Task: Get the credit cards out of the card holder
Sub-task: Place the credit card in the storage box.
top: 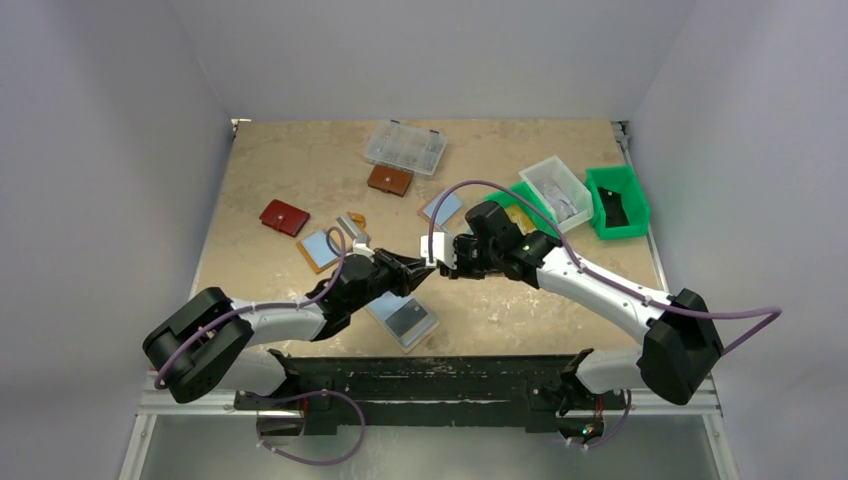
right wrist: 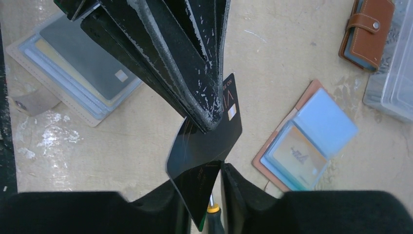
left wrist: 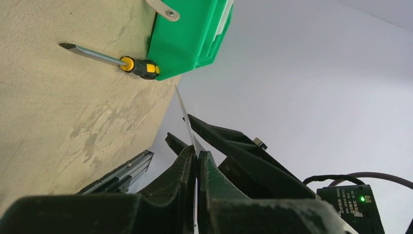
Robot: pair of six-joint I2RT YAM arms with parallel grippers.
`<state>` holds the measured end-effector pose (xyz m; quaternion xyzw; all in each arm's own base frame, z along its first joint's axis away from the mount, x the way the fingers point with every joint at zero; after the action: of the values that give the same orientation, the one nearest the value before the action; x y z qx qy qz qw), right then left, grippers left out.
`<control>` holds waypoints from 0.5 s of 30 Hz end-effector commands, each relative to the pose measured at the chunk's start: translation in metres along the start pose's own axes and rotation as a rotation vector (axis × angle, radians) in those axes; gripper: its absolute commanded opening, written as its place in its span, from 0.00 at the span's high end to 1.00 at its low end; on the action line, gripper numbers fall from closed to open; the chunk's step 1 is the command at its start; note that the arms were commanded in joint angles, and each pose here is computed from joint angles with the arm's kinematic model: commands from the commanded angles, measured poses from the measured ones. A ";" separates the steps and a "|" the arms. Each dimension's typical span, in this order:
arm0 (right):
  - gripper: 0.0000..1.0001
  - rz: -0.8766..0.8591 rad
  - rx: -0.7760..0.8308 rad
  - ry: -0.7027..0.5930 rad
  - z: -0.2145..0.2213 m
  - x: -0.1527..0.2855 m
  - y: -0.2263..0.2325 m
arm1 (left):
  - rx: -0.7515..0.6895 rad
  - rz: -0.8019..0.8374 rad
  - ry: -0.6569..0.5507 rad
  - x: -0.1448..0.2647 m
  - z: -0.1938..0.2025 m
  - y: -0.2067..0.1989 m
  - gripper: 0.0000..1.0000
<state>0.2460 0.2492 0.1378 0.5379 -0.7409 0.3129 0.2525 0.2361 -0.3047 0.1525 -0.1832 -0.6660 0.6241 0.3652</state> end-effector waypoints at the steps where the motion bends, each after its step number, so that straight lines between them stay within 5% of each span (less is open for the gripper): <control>1: 0.61 -0.012 0.003 -0.006 0.000 0.003 0.005 | -0.021 0.111 0.016 0.007 0.003 -0.018 1.00; 5: 0.36 -0.037 0.031 -0.005 0.002 0.007 0.010 | -0.051 0.105 -0.002 0.013 -0.001 -0.007 1.00; 9: 0.25 -0.086 0.044 -0.022 0.002 0.013 0.017 | -0.133 0.092 -0.023 0.017 -0.007 0.004 1.00; 11: 0.02 -0.121 0.042 -0.039 0.002 0.017 0.021 | -0.193 0.079 -0.037 0.019 -0.011 0.010 1.00; 15: 0.01 -0.223 -0.004 -0.093 -0.002 0.028 0.027 | -0.399 0.085 -0.063 0.024 -0.017 0.016 1.00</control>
<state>0.2267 0.2380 0.1329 0.5792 -0.7085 0.3028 0.2663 0.2274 -0.2801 0.1289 -0.2037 -0.7216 0.5697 0.3364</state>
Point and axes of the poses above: each gripper's point midway between its finger pads, its own x axis back along the fingers, its own y axis along the line the jaws close on, z = x × y, the point moved 1 cm from there along x, back along the fingers, and after that the axes turned 13 degrees about -x, right-handed, at the moved point
